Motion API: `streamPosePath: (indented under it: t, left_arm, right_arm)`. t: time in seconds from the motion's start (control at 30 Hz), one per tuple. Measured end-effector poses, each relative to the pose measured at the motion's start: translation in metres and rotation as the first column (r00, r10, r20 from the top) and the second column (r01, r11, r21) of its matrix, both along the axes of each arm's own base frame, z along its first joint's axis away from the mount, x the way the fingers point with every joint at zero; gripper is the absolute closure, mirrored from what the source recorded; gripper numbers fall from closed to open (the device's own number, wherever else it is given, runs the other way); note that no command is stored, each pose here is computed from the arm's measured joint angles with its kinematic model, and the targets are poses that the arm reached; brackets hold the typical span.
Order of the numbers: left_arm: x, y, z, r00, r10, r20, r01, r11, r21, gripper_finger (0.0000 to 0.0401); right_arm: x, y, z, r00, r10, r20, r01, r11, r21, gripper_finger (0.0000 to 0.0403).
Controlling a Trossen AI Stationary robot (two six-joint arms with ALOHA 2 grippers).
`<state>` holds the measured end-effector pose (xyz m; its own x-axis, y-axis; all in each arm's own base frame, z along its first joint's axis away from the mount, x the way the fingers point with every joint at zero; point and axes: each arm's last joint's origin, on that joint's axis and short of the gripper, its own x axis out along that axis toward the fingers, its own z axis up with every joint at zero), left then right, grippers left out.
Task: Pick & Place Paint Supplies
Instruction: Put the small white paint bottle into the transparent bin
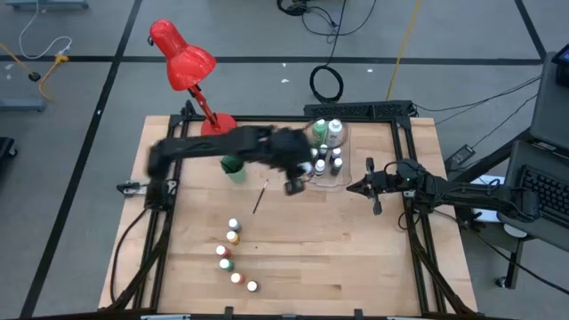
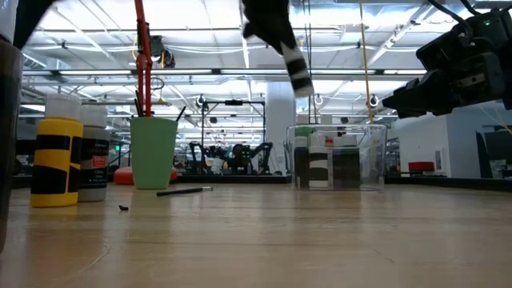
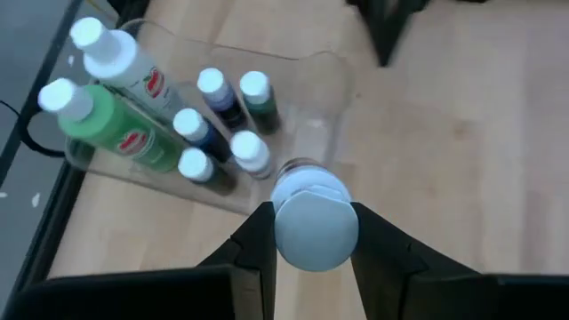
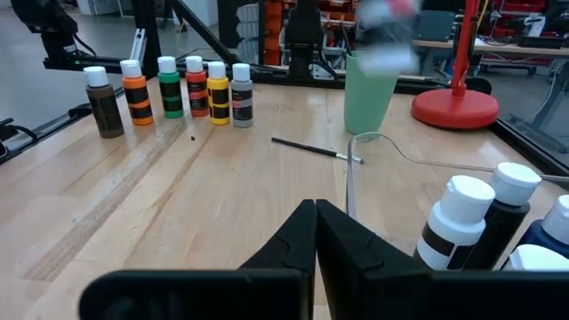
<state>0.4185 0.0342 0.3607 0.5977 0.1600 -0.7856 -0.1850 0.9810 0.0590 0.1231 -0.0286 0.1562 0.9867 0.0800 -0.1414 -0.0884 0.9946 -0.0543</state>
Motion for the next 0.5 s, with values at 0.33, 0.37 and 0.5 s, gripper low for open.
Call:
streamPosePath:
  t: [0.33, 0.37, 0.5]
  left_arm:
    - [0.039, 0.057, -0.053, 0.986, 0.044, -0.163, -0.060, 0.993, -0.098, 0.0303]
    - [0.039, 0.060, -0.055, 0.984, 0.048, -0.170, -0.066, 0.993, -0.101, 0.0303]
    - [0.043, 0.064, -0.062, 0.984, 0.051, -0.172, -0.068, 0.993, -0.093, 0.0303]
  right_arm:
    - [0.000, 0.000, -0.001, 1.000, 0.009, -0.009, -0.010, 0.998, -0.057, 0.0399]
    - [0.000, 0.000, -0.001, 1.000, 0.010, -0.010, -0.011, 0.998, -0.058, 0.0399]
    - [0.000, 0.000, -0.001, 1.000, 0.010, -0.009, -0.010, 0.998, -0.061, 0.0399]
